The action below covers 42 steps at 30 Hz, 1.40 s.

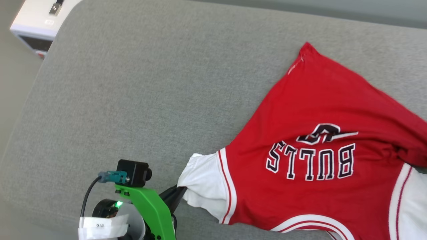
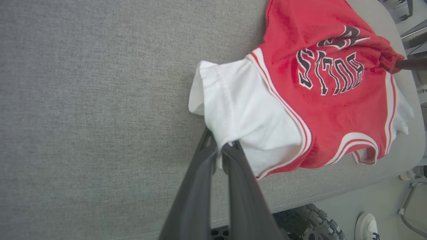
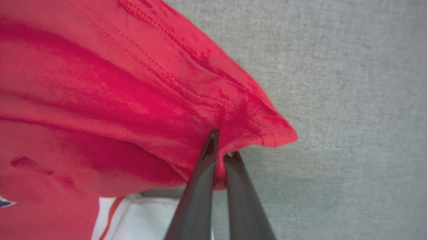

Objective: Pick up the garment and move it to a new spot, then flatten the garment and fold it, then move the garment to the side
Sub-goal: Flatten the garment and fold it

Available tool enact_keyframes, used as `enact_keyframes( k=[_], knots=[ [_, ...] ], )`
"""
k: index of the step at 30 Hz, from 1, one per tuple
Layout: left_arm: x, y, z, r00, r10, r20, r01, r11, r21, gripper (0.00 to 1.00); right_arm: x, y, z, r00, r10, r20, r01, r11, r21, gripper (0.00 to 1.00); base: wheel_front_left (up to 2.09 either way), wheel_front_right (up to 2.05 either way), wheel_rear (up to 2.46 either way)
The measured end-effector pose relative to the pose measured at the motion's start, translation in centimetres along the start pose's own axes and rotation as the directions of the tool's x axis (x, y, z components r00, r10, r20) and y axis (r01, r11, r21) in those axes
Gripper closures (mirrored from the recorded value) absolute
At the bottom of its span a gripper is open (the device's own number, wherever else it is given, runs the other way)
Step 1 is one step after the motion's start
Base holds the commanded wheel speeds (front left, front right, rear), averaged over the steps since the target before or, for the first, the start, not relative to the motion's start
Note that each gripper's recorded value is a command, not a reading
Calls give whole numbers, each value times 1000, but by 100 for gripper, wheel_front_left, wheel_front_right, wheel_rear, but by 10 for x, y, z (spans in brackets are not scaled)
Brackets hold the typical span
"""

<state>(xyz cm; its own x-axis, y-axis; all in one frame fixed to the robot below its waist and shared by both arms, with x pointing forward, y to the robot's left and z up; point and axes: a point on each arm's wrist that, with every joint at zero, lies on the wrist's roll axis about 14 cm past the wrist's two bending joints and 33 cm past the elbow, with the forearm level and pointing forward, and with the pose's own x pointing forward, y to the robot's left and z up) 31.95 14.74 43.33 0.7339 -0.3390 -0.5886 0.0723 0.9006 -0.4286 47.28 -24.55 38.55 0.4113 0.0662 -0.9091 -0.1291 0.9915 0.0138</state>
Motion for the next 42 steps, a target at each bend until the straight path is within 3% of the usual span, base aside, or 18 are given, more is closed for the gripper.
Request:
enact_keyframes(
  k=[16, 26, 27, 28, 29, 34, 42],
  knots=[
    [-6, -27, 7, 994, -68, 88, 64, 997, 42, 100, -72, -34, -116, 997, -73, 31, 66, 982, 178, 100, 0, 0, 0],
    [2, -39, 3, 991, -98, 96, 94, 995, 40, 100, -79, -29, -146, 997, -69, 19, 63, 971, 232, 100, 0, 0, 0],
    [2, -39, 3, 991, -98, 95, 95, 995, 39, 100, -79, -29, -146, 997, -69, 19, 63, 971, 230, 95, 0, 0, 0],
    [2, -39, 2, 991, -98, 92, 95, 995, 38, 100, -79, -29, -145, 997, -69, 22, 62, 972, 225, 7, 0, 0, 0],
    [3, -38, 2, 991, -96, 91, 93, 995, 39, 100, -80, -29, -144, 997, -70, 25, 62, 974, 220, 0, 0, 0, 0],
    [3, -38, 2, 991, -94, 93, 90, 995, 44, 100, -84, -20, -124, 997, -45, 62, 35, 986, 161, 0, 0, 0, 0],
    [6, -42, 15, 988, -101, 120, 91, 992, 90, 100, -101, 19, -41, 984, 47, 173, -40, 998, -48, 0, 0, 0, 0]
  ],
)
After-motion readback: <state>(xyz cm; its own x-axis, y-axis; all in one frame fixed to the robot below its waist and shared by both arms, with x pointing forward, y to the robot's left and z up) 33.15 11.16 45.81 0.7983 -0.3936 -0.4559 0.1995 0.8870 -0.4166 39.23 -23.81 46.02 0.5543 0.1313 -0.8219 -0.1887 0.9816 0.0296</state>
